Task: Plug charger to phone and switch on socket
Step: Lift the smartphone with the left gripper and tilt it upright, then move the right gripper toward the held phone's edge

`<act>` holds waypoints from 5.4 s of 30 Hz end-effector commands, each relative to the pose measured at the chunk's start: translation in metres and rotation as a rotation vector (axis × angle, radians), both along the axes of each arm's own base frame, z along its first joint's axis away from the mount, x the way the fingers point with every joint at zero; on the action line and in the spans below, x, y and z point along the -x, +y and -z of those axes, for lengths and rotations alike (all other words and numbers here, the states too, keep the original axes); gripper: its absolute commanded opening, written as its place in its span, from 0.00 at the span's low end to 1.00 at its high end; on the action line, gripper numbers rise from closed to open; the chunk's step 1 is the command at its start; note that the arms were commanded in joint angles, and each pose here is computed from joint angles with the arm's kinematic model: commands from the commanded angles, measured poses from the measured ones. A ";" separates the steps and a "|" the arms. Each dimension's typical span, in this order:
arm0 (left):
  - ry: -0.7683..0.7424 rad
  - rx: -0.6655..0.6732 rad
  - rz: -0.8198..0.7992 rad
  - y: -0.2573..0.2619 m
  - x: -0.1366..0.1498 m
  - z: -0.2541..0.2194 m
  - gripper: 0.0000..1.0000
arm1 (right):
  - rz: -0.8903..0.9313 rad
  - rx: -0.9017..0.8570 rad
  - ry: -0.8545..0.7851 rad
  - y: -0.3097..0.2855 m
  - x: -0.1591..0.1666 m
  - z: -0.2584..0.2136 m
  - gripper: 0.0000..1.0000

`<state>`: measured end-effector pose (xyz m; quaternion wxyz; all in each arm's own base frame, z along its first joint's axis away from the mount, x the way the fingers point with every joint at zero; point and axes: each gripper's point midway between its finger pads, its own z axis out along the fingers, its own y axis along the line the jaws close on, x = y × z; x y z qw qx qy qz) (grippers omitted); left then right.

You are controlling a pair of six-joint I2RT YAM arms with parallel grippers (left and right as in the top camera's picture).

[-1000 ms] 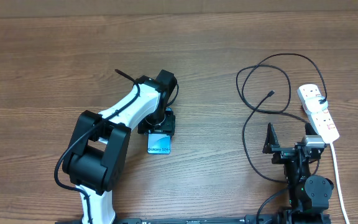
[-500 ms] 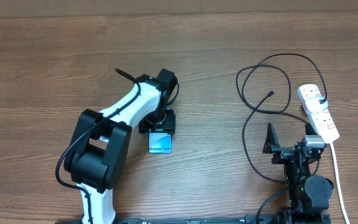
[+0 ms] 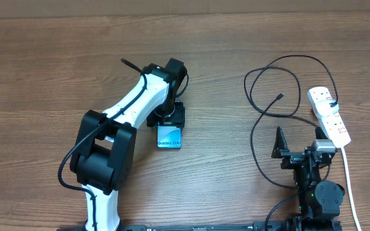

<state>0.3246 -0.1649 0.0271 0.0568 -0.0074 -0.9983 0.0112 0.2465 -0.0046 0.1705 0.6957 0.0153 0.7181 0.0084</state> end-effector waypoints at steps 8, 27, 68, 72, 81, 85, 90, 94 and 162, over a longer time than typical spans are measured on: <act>-0.034 0.027 -0.021 -0.005 -0.020 -0.037 0.57 | 0.014 0.006 -0.007 -0.003 0.000 0.001 1.00; -0.006 0.189 -0.109 -0.005 -0.033 -0.094 0.57 | 0.014 0.006 -0.007 -0.003 0.000 0.001 1.00; 0.190 0.604 -0.169 0.007 -0.017 -0.130 0.60 | 0.014 0.006 -0.007 -0.003 0.000 0.001 1.00; 0.221 0.598 -0.173 0.008 -0.010 -0.132 0.59 | 0.014 0.005 -0.011 -0.003 0.000 0.000 1.00; 0.244 0.677 -0.173 -0.002 -0.006 -0.141 0.59 | -0.334 -0.553 0.057 0.059 0.010 -0.006 1.00; 0.245 0.719 -0.177 -0.008 -0.008 -0.146 0.60 | -0.621 -0.967 0.304 0.110 0.039 -0.006 1.00; 0.231 0.758 -0.178 -0.013 -0.012 -0.150 0.59 | -0.790 -1.136 0.522 0.138 0.068 -0.005 1.00; 0.223 0.761 -0.175 -0.013 -0.014 -0.149 0.59 | -0.754 -1.122 0.480 0.133 0.061 -0.006 1.00; 0.204 0.769 -0.293 -0.021 -0.033 -0.149 0.59 | -0.421 -0.708 0.310 0.324 -0.081 -0.020 0.68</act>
